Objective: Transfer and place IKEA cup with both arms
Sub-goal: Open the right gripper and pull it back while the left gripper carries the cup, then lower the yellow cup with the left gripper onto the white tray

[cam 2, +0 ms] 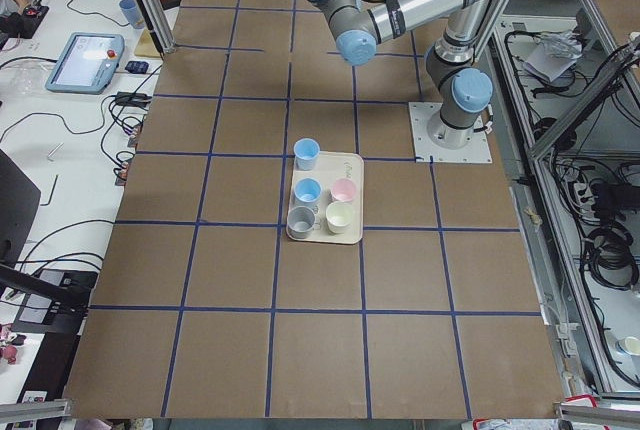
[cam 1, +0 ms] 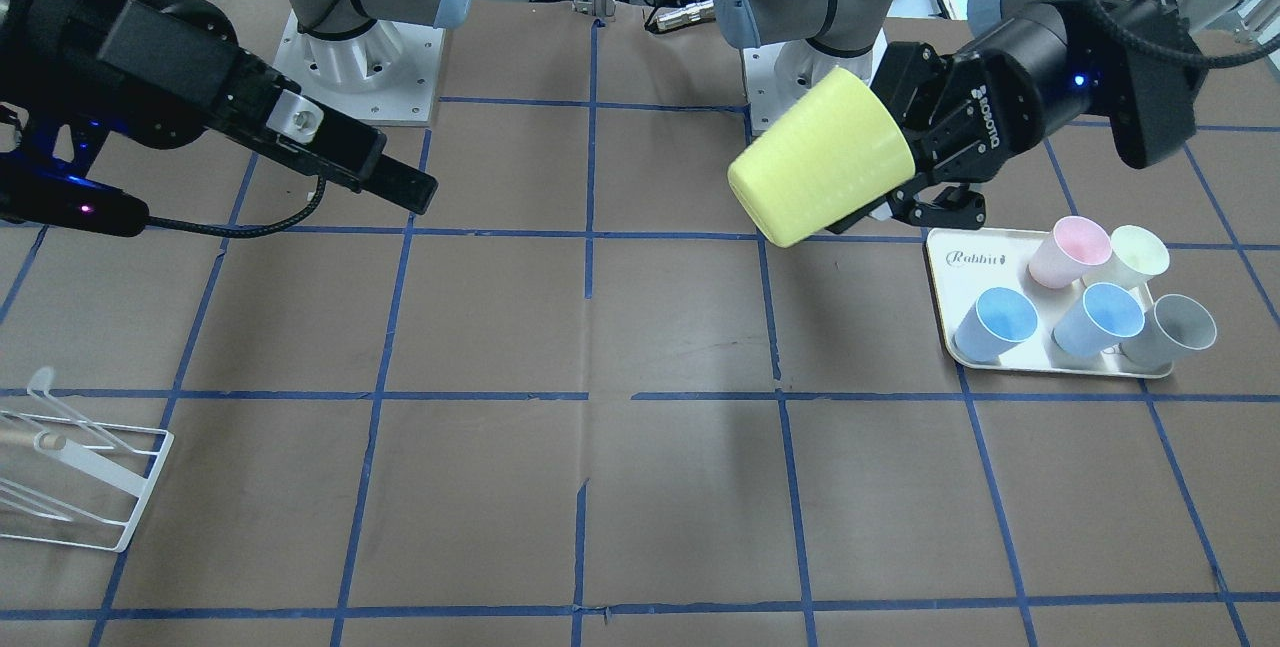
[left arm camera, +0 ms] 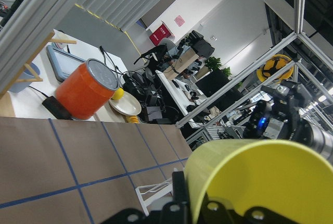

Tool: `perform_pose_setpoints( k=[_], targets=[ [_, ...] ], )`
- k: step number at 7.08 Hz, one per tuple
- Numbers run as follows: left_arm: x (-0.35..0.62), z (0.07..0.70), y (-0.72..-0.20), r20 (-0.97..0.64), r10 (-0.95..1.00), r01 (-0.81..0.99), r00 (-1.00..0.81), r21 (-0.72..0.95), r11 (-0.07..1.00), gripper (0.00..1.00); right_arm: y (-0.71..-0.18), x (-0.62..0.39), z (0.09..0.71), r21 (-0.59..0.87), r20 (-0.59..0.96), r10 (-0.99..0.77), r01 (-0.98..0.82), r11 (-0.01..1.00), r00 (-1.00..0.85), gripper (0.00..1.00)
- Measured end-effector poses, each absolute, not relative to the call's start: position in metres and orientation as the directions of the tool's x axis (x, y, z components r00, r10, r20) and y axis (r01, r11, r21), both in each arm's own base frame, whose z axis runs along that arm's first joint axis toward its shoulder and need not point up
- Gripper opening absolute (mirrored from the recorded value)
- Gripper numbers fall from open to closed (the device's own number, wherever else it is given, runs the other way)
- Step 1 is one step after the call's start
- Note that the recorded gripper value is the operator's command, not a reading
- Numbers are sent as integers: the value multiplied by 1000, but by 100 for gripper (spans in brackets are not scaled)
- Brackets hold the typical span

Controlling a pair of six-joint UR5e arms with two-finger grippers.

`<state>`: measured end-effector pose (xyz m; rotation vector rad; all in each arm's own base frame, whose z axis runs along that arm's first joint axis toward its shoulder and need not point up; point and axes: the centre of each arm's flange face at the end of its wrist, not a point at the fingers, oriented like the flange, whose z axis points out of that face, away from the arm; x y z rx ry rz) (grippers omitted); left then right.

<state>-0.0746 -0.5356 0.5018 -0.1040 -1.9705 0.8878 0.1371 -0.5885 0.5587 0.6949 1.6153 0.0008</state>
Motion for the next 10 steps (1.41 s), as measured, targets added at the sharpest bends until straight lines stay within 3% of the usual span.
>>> perform_pose_setpoints(
  k=[3, 5, 8, 10],
  targets=[
    [-42, 469, -548, 652, 132, -312, -747, -519, 796, 0, -599, 130, 554, 191, -944, 303, 529, 827, -132, 100],
    [-20, 448, -545, 467, -34, -249, -884, -408, 878, 0, -612, 130, 533, 45, -926, 244, 558, 829, -287, 100],
    [29, 424, -518, 120, -28, -48, -992, -165, 985, 0, -609, 163, 472, -18, -656, 398, 540, 841, -642, 100],
    [72, 412, -495, 63, 62, 60, -996, -29, 998, 0, -589, 154, 464, -15, -436, 470, 528, 849, -768, 100]
  ],
)
